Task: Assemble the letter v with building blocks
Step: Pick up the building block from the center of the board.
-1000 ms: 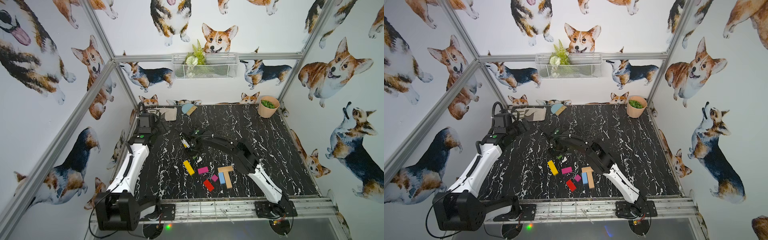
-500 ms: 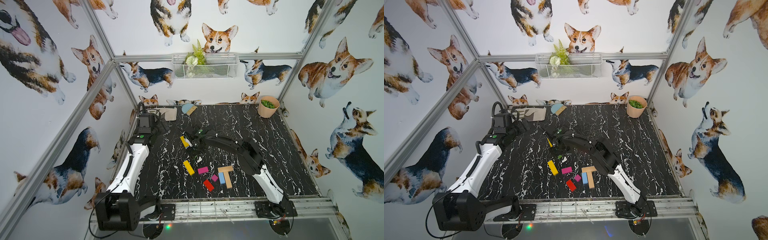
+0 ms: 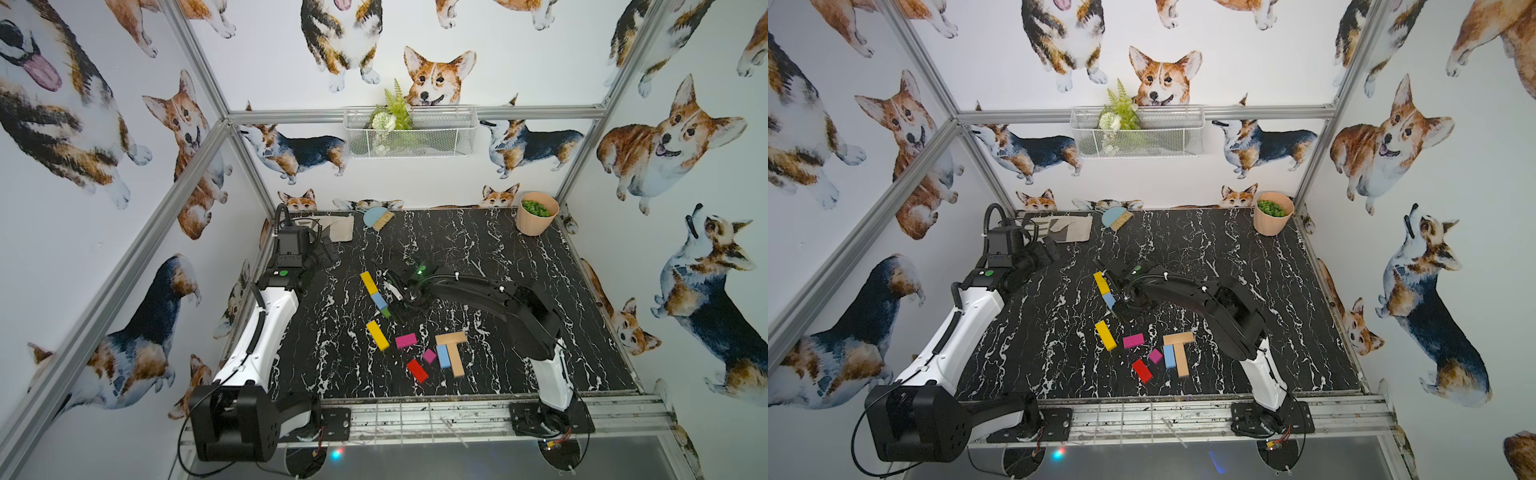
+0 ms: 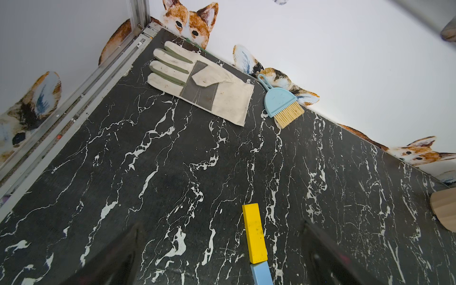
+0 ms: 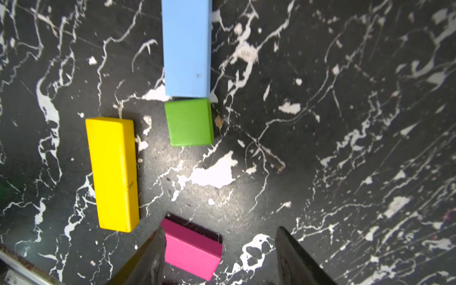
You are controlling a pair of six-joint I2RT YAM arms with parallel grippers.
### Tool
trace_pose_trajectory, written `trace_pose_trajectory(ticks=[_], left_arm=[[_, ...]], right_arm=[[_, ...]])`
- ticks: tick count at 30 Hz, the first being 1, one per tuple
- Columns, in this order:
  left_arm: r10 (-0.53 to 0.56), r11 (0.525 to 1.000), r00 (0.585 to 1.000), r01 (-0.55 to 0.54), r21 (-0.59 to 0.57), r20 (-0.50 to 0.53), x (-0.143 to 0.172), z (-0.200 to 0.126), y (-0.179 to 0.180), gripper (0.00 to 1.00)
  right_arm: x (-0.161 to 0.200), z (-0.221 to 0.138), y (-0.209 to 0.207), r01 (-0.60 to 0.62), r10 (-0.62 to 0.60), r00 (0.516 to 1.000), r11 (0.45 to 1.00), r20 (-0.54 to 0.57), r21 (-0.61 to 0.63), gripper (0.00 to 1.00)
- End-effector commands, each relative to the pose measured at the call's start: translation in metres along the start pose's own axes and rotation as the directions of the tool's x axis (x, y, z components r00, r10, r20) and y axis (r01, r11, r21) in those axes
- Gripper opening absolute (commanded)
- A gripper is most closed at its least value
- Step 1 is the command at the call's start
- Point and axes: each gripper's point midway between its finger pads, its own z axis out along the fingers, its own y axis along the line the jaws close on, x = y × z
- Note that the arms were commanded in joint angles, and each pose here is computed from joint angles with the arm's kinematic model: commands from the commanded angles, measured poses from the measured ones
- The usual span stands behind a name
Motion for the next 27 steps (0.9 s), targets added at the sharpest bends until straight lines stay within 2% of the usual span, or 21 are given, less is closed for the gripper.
trace_pose_trajectory(ticks=[1,13,27], left_arm=[[0.005,1.000,1.000,-0.005,0.003,0.015,-0.004,-0.002,-0.001,1.00],[0.003,1.000,1.000,-0.003,0.007,0.016,-0.005,-0.003,-0.002,1.00],[0.003,1.000,1.000,-0.003,0.004,0.009,-0.003,-0.001,-0.001,1.00]], right_arm=[[0.011,-0.002,0.003,-0.028,0.028,1.000,0.999,-0.004,-0.017,0.72],[0.054,-0.014,0.026,-0.032,0.024,0.998,0.989,-0.055,-0.141,0.72],[0.060,-0.013,0.035,-0.039,0.031,0.998,0.987,-0.056,-0.155,0.72]])
